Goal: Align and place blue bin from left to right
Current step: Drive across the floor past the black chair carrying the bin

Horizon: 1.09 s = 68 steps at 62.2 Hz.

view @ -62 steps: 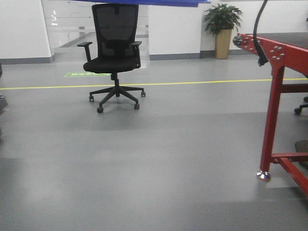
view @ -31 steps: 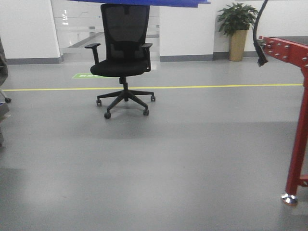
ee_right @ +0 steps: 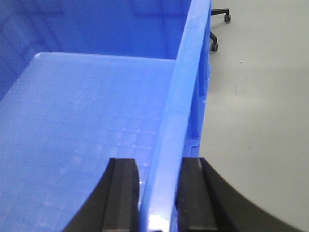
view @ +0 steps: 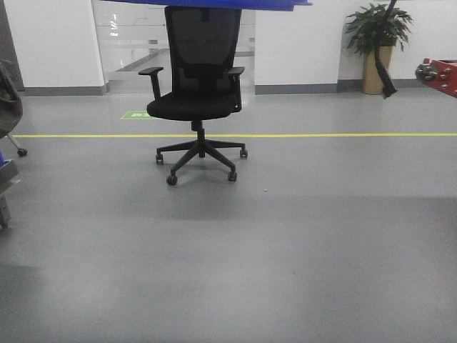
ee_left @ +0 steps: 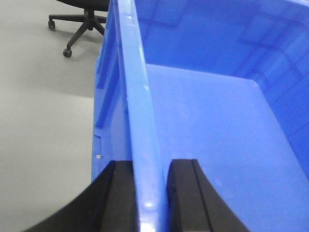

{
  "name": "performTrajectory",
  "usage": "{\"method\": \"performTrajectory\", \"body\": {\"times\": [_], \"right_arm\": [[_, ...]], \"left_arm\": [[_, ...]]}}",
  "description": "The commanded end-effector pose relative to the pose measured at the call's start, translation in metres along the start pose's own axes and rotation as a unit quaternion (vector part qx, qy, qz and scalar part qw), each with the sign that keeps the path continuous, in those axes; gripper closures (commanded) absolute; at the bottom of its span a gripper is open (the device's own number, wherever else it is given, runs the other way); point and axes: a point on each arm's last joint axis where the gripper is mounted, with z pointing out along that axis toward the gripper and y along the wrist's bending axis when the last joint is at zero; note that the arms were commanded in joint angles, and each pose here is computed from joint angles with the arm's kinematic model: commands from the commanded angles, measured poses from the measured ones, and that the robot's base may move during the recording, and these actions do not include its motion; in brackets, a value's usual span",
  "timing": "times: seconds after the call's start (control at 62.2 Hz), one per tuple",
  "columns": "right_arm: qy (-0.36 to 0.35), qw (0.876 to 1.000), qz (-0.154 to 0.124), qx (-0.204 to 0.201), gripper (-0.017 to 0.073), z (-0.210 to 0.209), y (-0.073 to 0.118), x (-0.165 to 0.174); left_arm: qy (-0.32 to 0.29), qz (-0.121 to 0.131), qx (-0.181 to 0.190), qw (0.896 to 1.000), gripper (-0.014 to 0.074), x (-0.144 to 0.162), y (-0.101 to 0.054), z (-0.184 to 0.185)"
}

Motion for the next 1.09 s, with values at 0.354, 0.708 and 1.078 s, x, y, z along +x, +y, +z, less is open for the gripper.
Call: {"method": "performTrajectory", "body": {"times": [0.354,0.708,1.078], "right_arm": [[-0.116,0.992,-0.006,-0.058,0.0712,-0.0214,0.0160,-0.0238],[-0.116,0.992,-0.006,-0.058,0.0712,-0.0214,0.0160,-0.0238],[-0.116,0.992,-0.006,-0.058,0.0712,-0.0214,0.0160,-0.0238]], "left_arm": [[-0.069,-0.006,0.045,0.997,0.0704,-0.0154,-0.0158,-0.0179],[-0.069,-0.006,0.045,0.997,0.0704,-0.0154,-0.0158,-0.0179],[-0.069,-0.006,0.045,0.997,0.0704,-0.0154,-0.0158,-0.0179]]}}
